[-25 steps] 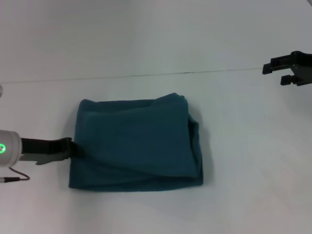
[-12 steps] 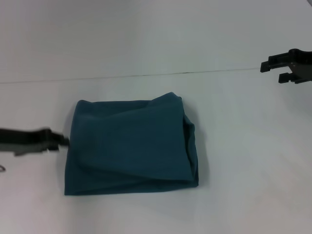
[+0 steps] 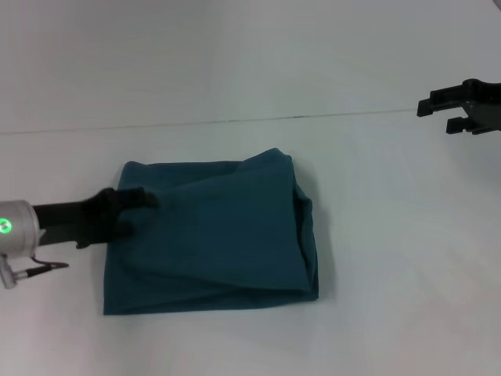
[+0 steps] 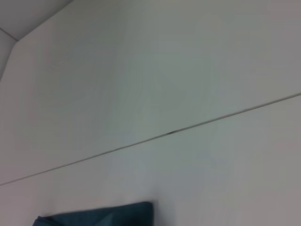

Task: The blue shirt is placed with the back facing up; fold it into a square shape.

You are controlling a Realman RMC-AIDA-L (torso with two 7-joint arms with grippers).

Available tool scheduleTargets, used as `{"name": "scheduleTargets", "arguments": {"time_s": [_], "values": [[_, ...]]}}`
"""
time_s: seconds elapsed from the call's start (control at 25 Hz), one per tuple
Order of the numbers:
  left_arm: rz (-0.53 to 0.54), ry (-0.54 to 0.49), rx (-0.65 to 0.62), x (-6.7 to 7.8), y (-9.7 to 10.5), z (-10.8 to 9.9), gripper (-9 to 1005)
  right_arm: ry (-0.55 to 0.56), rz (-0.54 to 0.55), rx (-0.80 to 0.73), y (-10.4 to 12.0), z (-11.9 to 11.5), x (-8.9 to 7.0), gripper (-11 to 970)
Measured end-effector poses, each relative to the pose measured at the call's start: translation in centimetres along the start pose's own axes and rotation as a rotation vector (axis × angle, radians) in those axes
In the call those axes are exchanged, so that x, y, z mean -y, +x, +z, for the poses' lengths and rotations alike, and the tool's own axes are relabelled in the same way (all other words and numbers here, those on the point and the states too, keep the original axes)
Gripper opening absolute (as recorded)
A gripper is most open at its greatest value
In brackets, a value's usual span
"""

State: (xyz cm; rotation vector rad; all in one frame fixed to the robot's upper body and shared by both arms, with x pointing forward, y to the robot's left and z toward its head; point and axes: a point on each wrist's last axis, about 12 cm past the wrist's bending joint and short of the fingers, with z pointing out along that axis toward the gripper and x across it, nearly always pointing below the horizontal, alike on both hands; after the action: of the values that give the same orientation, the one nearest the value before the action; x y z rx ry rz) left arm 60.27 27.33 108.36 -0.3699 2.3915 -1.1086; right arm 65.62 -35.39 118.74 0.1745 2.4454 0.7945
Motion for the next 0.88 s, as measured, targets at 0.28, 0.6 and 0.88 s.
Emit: {"name": "scheduleTargets", "arguments": {"time_s": [0.28, 0.6, 0.88], "values": [[0.092, 0.127, 0.013, 1.2, -0.1, -1.7, 906, -0.013, -0.045, -0.015, 0.3, -0.1, 0.0, 764], [0.656, 0.321, -0.052, 1.1, 1.3, -7.6, 922, -0.349, -0.606, -0.174, 6.8, 1.7, -2.0, 764], [0.733, 0.366, -0.174, -0.2, 5.6, -6.8, 921, -0.533, -0.609, -0.171, 14.5, 4.2, -2.5, 765]]}}
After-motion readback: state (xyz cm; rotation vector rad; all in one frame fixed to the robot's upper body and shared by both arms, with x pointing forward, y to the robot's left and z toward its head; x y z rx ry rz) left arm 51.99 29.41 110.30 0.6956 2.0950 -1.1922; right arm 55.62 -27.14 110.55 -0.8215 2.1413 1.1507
